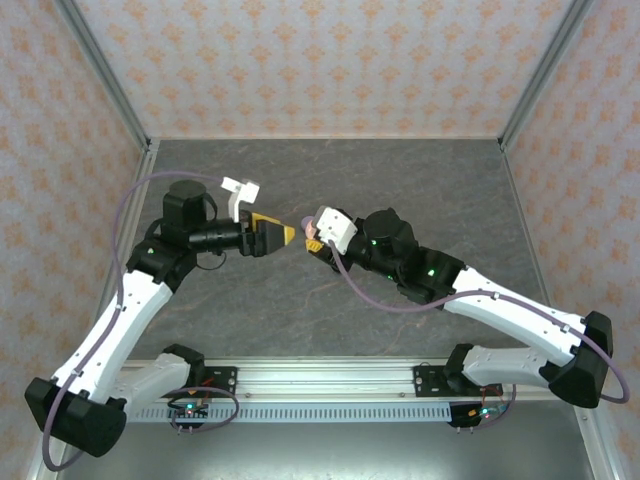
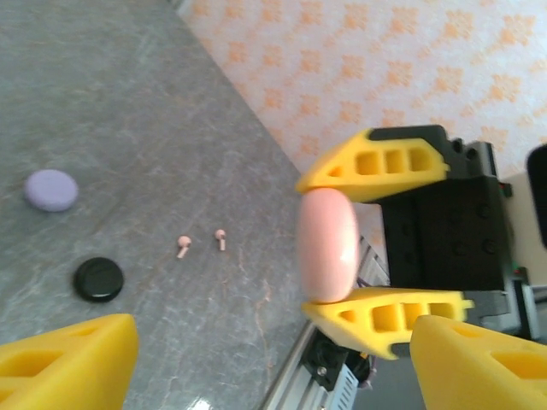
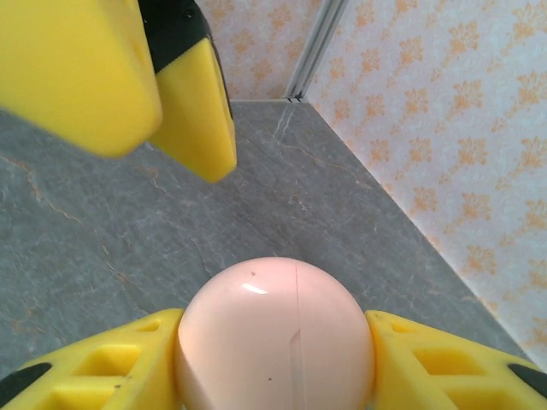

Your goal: Insert the wireless bluetooth earbuds into the charging case

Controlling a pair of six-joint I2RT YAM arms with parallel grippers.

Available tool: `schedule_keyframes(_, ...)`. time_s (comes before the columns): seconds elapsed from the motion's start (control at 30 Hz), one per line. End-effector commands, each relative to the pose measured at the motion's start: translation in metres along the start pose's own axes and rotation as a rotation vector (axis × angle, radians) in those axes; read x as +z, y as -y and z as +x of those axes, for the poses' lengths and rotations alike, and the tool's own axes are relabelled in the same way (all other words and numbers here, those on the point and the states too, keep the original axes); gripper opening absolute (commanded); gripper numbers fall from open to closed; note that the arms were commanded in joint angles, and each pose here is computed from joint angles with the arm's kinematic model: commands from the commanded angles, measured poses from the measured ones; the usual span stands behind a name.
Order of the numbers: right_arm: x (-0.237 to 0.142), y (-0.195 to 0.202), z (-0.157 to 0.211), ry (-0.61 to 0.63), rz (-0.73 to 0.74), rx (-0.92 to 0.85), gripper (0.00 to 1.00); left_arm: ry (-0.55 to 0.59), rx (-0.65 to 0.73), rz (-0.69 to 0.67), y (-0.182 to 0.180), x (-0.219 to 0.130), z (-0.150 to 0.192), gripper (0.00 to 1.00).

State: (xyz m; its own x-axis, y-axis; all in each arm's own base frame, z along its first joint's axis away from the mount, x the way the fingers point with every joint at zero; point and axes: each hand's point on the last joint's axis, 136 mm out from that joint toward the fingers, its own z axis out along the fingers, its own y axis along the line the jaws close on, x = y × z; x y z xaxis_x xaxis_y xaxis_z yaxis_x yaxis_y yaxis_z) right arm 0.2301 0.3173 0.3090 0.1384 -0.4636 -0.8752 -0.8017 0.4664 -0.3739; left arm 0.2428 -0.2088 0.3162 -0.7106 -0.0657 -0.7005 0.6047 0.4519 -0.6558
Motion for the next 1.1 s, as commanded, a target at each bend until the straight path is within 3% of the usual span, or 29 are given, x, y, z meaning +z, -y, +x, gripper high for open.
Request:
schedule_keyframes(0.0, -0.002, 0.004, -0.014, 0.052, -0.001, -0.075, 0.51, 0.033, 0.079, 0.054, 0.021, 0.008, -0.019, 0.81)
schedule_keyframes(0.17, 0.001, 0.004, -0.015, 0.049, -0.005, -0.085, 0.51, -0.005, 0.095, 0.082, 0.027, 0.025, -0.015, 0.74)
schedule_keyframes(0.47, 0.003, 0.002, -0.017, 0.052, -0.015, -0.087, 0.51, -0.084, 0.1, 0.117, 0.031, 0.046, -0.002, 0.45)
schedule_keyframes(0.83, 0.003, 0.013, -0.013, 0.039, 0.012, -0.027, 0.52, -0.131, 0.104, 0.108, 0.026, 0.047, 0.012, 0.19)
schedule_keyframes(0.93, 0.0, 0.017, -0.01, 0.024, 0.005, 0.012, 0.58, -0.128, 0.121, 0.102, 0.028, 0.044, 0.012, 0.15)
schedule_keyframes(1.07, -0.012, 0.017, -0.004, 0.013, -0.038, 0.095, 0.74, -0.094, 0.155, 0.073, 0.027, 0.041, 0.006, 0.12)
